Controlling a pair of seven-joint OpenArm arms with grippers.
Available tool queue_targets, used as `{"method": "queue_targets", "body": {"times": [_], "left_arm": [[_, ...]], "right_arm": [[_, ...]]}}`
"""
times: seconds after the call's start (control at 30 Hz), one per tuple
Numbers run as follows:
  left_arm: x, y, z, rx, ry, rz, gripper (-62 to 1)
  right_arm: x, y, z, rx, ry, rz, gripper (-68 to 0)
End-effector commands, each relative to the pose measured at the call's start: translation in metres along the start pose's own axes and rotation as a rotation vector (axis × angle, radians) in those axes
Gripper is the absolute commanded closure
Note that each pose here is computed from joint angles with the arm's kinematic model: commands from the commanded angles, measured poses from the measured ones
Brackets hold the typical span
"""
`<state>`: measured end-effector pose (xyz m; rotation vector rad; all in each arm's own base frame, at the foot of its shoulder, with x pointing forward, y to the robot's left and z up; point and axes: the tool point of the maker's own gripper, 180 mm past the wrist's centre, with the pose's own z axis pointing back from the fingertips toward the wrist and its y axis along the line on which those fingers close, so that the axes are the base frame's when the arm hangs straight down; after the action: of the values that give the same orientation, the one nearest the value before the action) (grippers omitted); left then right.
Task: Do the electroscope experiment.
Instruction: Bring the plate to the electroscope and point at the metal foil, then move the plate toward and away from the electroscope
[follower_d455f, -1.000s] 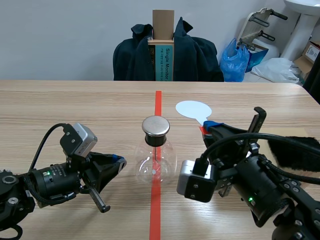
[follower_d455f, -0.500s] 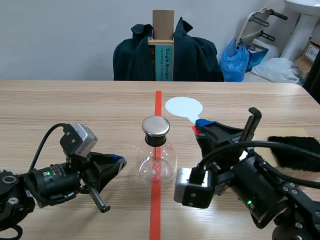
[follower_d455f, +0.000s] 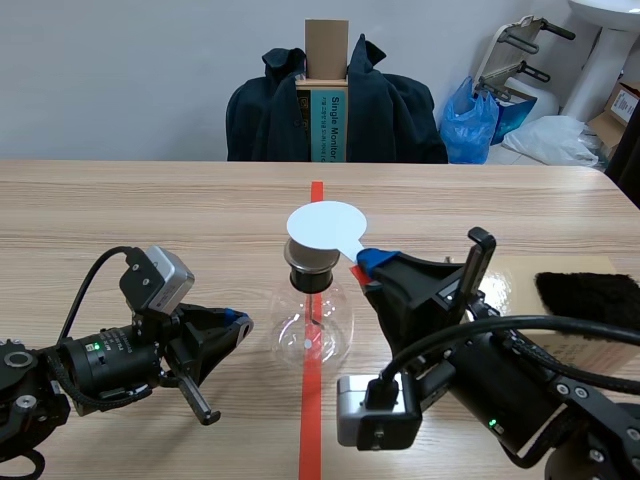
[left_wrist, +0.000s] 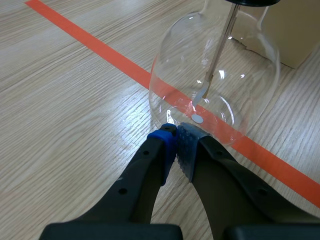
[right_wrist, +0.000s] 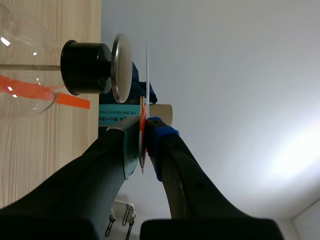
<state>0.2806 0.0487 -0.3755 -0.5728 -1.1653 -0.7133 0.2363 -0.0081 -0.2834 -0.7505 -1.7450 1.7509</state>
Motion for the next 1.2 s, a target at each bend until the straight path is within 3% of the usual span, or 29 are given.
{"method": "queue_targets", "body": {"times": [0.0,0.4,0.9,1.17], "left_arm": [[0.012,0.0,-0.002,-0.001,-0.046,0.001,-1.9],[0.012,0.0,-0.002,-0.001,-0.046,0.001,-1.9],[0.012,0.0,-0.002,-0.001,-0.046,0.001,-1.9],[0.012,0.0,-0.002,-0.001,-0.046,0.001,-1.9]], "right_arm": [[-0.002,-0.012,-0.003,-0.035,-0.013,0.023,-0.8],[0.002,-0.011,-0.003,-0.033,-0.036,0.026,-0.8],[-0.051,-0.012,0.003,-0.036,0.261,0.021,-0.8],[-0.068,-0.012,0.01,-0.035,0.367,0.014,-0.8]]}}
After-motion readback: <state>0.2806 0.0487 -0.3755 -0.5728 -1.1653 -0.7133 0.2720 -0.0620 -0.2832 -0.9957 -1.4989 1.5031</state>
